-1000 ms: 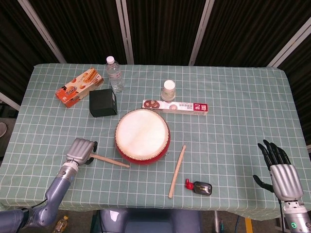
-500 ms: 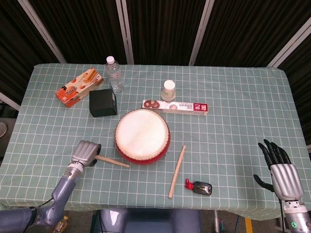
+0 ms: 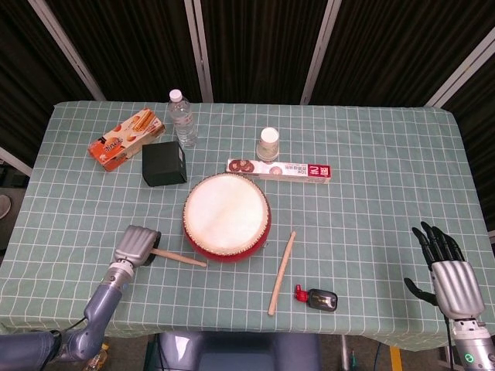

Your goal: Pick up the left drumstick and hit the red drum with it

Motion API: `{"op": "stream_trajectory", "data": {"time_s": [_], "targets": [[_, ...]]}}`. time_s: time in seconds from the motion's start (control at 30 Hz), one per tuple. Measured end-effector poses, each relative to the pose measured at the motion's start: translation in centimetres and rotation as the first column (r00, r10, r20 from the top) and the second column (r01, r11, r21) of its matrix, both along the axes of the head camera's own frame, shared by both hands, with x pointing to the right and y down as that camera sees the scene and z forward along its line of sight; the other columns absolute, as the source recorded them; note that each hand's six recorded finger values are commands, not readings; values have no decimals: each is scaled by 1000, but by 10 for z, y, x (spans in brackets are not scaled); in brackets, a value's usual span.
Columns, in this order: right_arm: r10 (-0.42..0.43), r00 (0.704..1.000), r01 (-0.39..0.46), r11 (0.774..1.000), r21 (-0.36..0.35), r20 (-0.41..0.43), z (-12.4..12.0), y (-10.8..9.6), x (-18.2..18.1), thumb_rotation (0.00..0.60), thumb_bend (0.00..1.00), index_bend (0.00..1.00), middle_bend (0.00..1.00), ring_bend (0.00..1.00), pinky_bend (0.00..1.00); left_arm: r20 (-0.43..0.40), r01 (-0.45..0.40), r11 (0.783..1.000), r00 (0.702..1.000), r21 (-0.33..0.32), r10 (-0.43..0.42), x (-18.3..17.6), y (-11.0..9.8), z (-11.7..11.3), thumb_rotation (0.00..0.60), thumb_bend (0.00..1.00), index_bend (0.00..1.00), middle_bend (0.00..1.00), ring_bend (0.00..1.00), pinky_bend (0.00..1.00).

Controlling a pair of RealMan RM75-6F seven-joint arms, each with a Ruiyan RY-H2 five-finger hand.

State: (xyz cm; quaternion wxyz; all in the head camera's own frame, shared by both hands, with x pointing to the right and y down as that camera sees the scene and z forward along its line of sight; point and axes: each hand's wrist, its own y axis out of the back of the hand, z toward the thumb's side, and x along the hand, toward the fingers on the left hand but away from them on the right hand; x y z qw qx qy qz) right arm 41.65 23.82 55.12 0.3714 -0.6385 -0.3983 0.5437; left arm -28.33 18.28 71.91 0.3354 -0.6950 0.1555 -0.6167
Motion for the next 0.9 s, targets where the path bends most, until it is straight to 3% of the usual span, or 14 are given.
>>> {"op": "stream_trajectory", "data": {"time_s": [0.27, 0.6, 0.73, 0.9], "targets": [[2, 1000, -2, 1000, -2, -3, 0, 0, 1, 600, 252, 0, 0, 0, 116, -136, 32, 998, 990, 52, -25, 8, -8, -37, 600, 481, 731, 1000, 1000, 988], [-3, 1000, 3, 1000, -6, -9, 0, 1, 0, 600, 251, 0, 0, 0, 116, -259, 54, 988, 966, 146, -14, -1, -18, -108, 600, 486, 739, 1000, 1000, 988], [-2, 1000, 2, 1000, -9, -10, 0, 2, 0, 600, 251, 0, 0, 0, 116, -298, 111, 976, 953, 187, -51, -10, -29, -137, 600, 511, 749, 1000, 1000, 988], [-2, 1000, 2, 1000, -11, -10, 0, 2, 0, 600, 250, 0, 0, 0, 116, -315, 190, 962, 941, 195, -122, -14, -48, -142, 600, 582, 757, 1000, 1000, 991]]}}
